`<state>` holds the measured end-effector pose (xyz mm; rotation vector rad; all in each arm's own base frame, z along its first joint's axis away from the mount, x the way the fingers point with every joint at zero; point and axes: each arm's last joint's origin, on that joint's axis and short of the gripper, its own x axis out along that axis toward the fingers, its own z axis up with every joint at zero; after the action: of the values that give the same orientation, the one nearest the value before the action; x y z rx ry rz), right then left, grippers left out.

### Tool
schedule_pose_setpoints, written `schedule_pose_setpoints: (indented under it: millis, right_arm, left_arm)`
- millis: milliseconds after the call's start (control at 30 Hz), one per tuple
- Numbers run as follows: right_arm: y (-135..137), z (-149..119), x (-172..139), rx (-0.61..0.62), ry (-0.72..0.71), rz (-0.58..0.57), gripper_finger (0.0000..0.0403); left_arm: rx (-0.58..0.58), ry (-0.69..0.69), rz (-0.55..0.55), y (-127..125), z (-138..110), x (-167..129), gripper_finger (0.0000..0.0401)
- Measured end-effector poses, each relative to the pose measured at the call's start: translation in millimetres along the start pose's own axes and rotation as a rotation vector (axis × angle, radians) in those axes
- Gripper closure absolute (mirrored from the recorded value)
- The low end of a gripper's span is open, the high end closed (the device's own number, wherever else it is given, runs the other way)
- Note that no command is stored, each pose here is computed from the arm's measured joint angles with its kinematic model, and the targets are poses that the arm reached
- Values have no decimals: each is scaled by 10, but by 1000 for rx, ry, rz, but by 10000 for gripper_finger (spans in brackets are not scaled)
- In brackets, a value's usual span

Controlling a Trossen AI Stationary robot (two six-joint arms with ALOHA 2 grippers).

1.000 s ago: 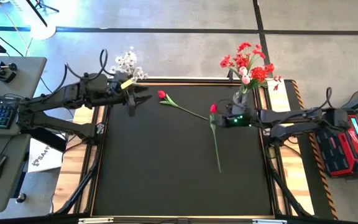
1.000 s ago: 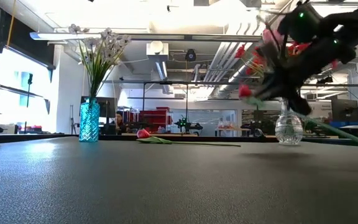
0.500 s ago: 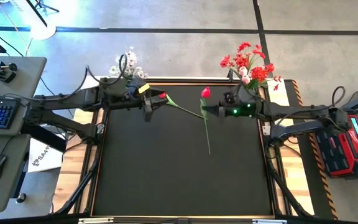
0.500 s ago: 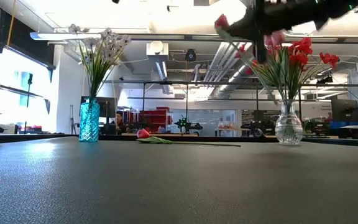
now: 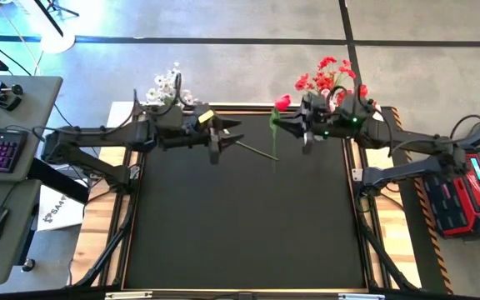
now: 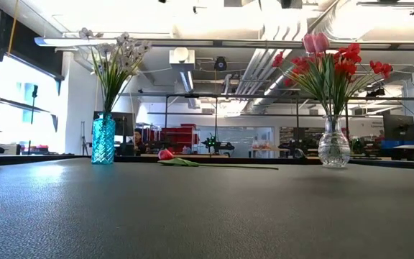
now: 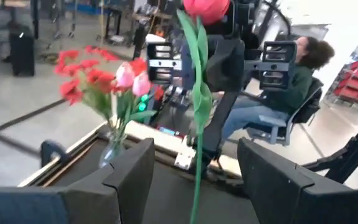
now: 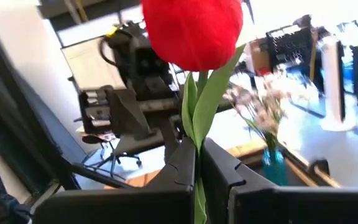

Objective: Sort flowers into vase by color
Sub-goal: Put the bottom red flower into the blue vase

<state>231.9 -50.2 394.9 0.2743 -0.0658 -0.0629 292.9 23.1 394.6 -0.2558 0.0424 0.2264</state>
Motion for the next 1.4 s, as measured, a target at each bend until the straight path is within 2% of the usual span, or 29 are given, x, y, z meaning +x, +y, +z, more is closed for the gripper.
schedule_pose_setpoints:
  millis: [300,533,967,1267,1400]
  right_arm:
    - [-2,-10,259,-26,63,101,403]
    - [52,35,300,-73,14,133,403]
    - [82,79,306,-140,-38,185,403]
    - [97,-60,571,-151,-79,223,403]
    - [113,-67,592,-153,-94,224,403]
  left_arm:
    - [-5,-42,-87,-37,-118,286,183]
    - [0,-35,-125,-47,-159,344,183]
    - [49,-35,-124,-50,-185,375,208]
    - [55,-33,-119,-38,-196,391,208]
    - [73,-31,-94,-29,-190,377,212]
